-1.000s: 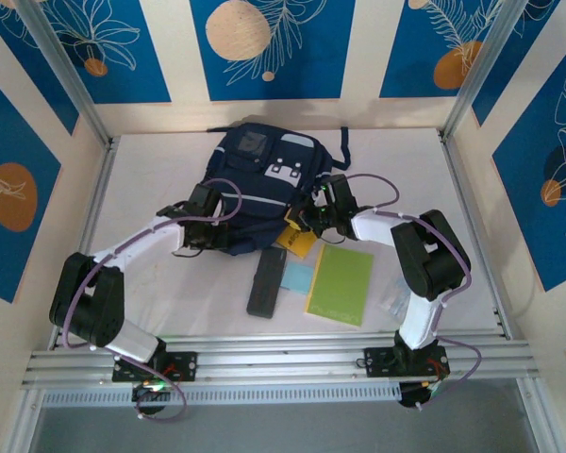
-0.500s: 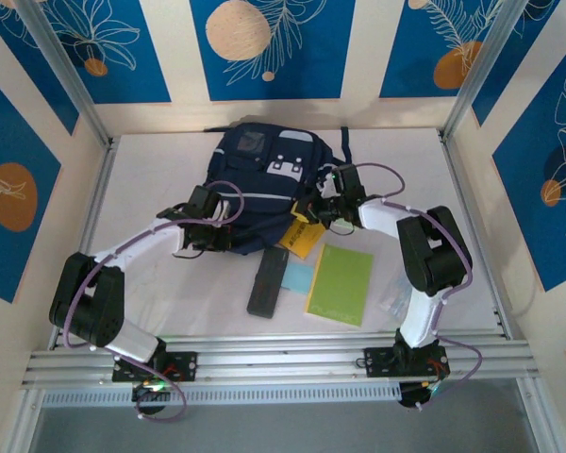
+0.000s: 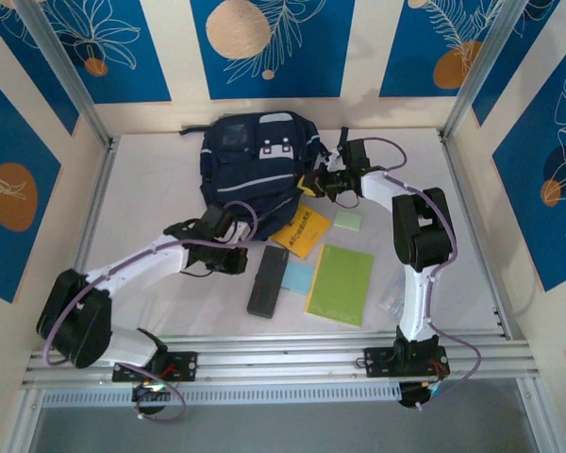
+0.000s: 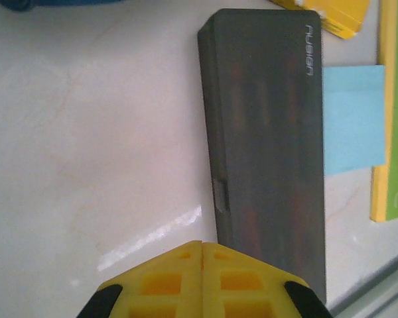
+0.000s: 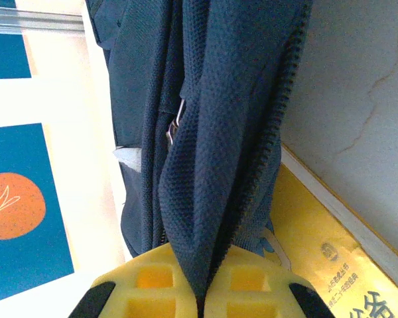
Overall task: Pack the student bag
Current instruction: Unzip the student bag at the top-center of the table.
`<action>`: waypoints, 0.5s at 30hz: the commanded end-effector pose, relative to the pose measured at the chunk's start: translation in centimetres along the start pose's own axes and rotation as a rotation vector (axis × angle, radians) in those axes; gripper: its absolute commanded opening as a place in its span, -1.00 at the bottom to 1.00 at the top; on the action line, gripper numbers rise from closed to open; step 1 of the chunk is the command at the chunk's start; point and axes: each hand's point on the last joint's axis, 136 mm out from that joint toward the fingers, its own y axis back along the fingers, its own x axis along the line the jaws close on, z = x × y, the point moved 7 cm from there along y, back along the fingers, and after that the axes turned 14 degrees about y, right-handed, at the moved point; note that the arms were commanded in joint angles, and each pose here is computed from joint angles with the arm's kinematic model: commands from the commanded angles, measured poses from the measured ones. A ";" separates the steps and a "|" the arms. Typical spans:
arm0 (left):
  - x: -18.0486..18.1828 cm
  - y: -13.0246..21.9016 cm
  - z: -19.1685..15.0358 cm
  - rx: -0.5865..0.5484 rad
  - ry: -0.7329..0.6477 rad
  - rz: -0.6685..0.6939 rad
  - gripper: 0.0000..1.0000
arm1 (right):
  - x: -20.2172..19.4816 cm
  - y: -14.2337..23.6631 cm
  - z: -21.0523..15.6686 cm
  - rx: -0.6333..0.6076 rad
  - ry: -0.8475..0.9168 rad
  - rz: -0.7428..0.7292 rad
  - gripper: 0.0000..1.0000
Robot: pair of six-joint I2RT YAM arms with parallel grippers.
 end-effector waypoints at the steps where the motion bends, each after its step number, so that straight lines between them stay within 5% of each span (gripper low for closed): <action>1: -0.7 0.3 2.1 -0.068 0.003 0.044 -1.00 | 1.5 1.1 1.9 -0.084 0.069 0.000 -0.94; 5: -0.4 1.7 4.3 -0.215 -0.050 0.140 -1.00 | 0.7 1.6 1.0 -0.072 0.054 -0.009 -0.99; 10: -0.5 2.5 6.8 -0.338 -0.099 0.112 -0.32 | 0.4 2.2 0.4 -0.060 0.050 0.004 -0.99; 15: 0.4 1.6 8.4 -0.359 -0.101 0.088 -0.25 | 0.6 2.4 0.0 -0.045 0.054 0.014 -0.98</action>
